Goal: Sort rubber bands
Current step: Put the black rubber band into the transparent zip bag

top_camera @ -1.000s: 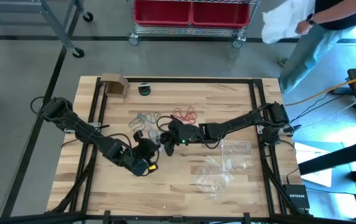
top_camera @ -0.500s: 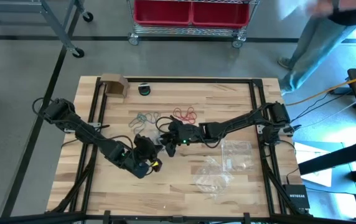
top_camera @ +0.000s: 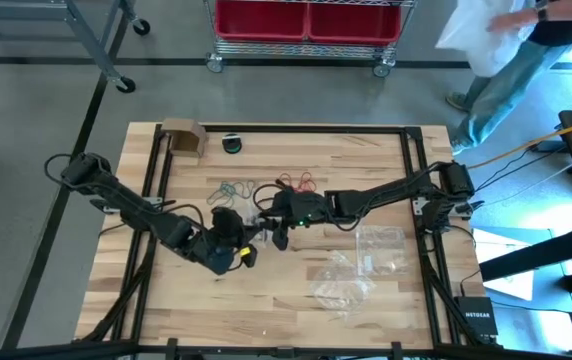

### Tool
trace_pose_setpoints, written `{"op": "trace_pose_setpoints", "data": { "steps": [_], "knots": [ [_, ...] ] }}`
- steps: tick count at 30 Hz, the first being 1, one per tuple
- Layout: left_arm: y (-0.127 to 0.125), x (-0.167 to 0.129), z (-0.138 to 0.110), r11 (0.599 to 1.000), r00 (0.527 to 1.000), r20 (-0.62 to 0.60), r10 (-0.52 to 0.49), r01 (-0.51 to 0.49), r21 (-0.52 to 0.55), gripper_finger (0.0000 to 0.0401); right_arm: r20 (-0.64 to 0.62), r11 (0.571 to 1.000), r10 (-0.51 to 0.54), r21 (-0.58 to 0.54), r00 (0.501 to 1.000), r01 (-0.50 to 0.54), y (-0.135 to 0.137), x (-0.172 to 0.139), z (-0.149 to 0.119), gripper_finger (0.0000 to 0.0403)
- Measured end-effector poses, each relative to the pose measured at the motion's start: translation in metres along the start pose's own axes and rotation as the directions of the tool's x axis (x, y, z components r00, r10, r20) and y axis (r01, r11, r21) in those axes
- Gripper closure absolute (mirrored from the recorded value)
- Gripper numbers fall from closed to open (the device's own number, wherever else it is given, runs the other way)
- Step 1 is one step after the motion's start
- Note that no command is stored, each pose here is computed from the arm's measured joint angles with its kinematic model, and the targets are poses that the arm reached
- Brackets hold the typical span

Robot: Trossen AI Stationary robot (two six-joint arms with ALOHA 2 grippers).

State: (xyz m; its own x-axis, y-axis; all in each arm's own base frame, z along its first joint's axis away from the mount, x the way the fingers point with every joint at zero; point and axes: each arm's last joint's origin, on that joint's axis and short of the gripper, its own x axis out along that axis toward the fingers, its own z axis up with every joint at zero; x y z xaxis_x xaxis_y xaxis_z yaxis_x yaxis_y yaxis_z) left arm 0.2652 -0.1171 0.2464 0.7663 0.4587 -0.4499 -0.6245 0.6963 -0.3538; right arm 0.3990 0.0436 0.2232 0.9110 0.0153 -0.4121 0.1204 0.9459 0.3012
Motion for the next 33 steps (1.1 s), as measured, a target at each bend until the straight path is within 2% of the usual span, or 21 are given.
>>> {"op": "trace_pose_setpoints", "data": {
  "steps": [4,7,13,17,21,26,30,33],
  "knots": [
    [0.002,0.003,0.002,1.0,1.0,-0.008,0.007,-0.007,0.0,0.0401,-0.012,0.995,-0.012,-0.101,1.0,0.011,0.002,0.0,0.006,0.0247],
    [0.002,0.004,0.003,1.0,1.0,-0.014,0.007,-0.007,0.005,0.0401,-0.02,0.987,-0.016,-0.159,1.0,0.013,0.002,0.0,0.007,0.0231],
    [0.002,0.004,0.002,0.999,1.0,-0.029,0.003,-0.002,0.032,0.0401,-0.028,0.947,-0.025,-0.32,0.999,0.015,0.002,-0.001,0.006,0.0182],
    [0.004,0.005,0.001,0.999,0.999,-0.036,0.011,-0.009,0.043,0.0401,-0.039,0.921,-0.088,-0.385,0.995,0.066,0.001,-0.001,0.004,0.017],
    [0.004,0.005,0.001,0.999,0.999,-0.029,0.017,-0.016,0.045,0.0401,-0.065,0.913,-0.131,-0.396,0.989,0.095,-0.001,-0.002,0.001,0.0168],
    [0.005,0.005,0.001,0.998,0.999,-0.035,0.026,-0.023,0.065,0.0401,-0.129,0.922,-0.132,-0.379,0.983,0.074,-0.001,-0.014,0.003,0.0168],
    [0.009,0.004,-0.002,0.995,0.996,-0.075,0.043,-0.035,0.097,0.0401,-0.237,0.924,-0.176,-0.373,0.955,0.078,-0.003,-0.033,0.002,0.0168],
    [0.01,0.002,-0.005,0.992,0.994,-0.093,0.048,-0.037,0.119,0.0401,-0.344,0.931,-0.186,-0.36,0.921,0.053,-0.004,-0.038,-0.009,0.0168]
  ]
}}
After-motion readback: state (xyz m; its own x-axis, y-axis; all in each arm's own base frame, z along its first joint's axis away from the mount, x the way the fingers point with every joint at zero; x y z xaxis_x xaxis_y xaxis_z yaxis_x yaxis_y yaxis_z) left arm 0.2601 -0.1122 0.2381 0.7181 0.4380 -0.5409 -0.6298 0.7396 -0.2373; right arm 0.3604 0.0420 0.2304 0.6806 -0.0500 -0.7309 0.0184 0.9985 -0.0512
